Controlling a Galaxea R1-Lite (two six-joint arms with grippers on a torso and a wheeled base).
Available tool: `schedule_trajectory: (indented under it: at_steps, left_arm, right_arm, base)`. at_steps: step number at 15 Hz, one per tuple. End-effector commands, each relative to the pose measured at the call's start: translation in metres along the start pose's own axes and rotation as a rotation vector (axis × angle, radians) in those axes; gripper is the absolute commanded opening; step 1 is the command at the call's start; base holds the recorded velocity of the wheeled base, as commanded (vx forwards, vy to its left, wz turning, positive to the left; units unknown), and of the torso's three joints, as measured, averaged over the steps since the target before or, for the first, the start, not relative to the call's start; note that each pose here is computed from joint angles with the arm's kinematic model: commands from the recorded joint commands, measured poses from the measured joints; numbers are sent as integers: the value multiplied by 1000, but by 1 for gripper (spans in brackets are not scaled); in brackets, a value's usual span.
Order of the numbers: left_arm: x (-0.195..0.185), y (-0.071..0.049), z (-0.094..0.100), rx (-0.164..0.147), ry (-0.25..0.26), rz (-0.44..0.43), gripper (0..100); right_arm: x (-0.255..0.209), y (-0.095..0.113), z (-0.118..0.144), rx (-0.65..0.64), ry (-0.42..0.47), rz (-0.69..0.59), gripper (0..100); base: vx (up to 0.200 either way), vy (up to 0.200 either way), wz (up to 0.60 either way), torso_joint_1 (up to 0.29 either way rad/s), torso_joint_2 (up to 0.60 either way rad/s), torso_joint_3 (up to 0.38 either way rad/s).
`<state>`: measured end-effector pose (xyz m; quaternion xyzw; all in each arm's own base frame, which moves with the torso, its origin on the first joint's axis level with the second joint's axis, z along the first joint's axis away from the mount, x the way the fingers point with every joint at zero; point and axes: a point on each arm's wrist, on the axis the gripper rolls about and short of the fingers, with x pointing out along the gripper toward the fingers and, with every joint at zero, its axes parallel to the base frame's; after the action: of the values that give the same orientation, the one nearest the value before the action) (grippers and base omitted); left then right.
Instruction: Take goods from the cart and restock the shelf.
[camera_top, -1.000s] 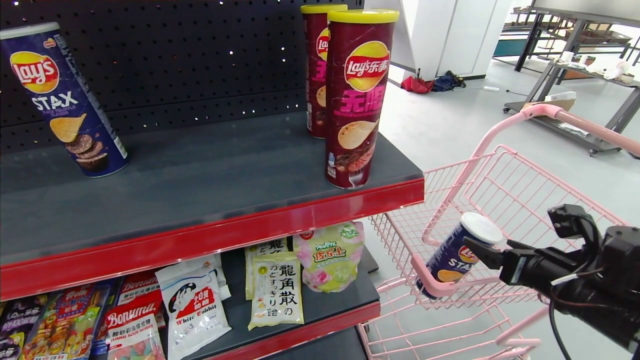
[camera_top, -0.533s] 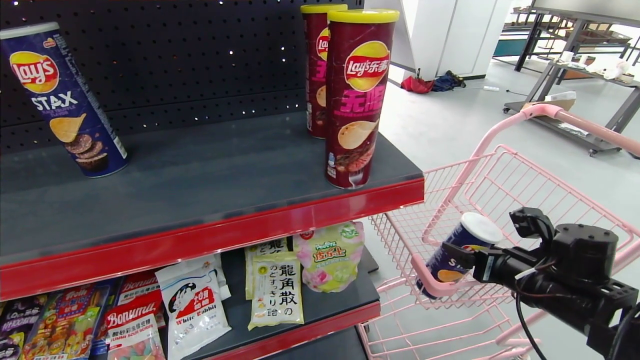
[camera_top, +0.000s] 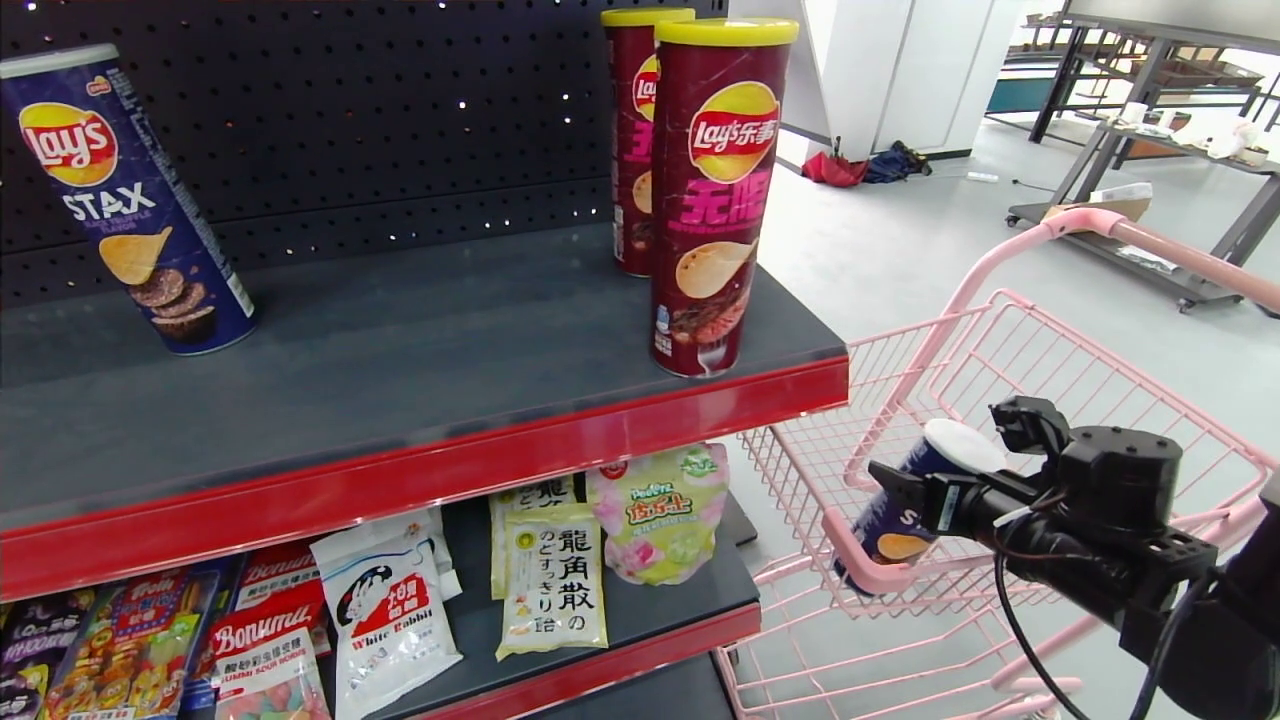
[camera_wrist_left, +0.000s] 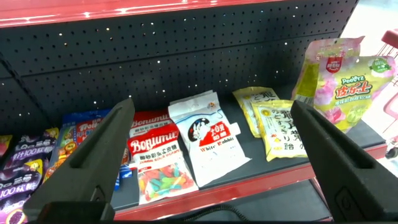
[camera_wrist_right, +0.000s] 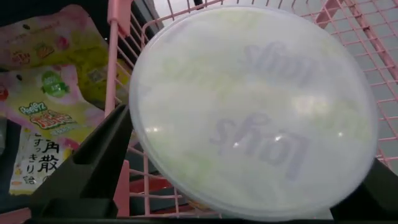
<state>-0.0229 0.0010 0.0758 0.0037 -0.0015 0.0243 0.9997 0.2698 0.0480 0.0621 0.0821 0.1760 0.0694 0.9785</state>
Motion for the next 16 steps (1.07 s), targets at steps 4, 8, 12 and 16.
schedule_trajectory:
  at_steps: [4, 8, 12, 16]
  left_arm:
    - [0, 0, 0, 0, 0, 1, 100]
    - [0, 0, 0, 0, 0, 1, 100]
    - [0, 0, 0, 0, 0, 1, 100]
    - [0, 0, 0, 0, 0, 1, 100]
  right_arm:
    - [9, -2, 0, 2, -5, -6, 0]
    - [17, 0, 1, 1, -23, -18, 0]
    - [18, 1, 12, -12, -69, -17, 0]
    - [9, -7, 113, -166, -306, -52, 0]
  base:
    - [0, 0, 0, 0, 0, 0]
    - [0, 0, 0, 0, 0, 0]
    - [0, 0, 0, 0, 0, 0]
    - [0, 0, 0, 0, 0, 0]
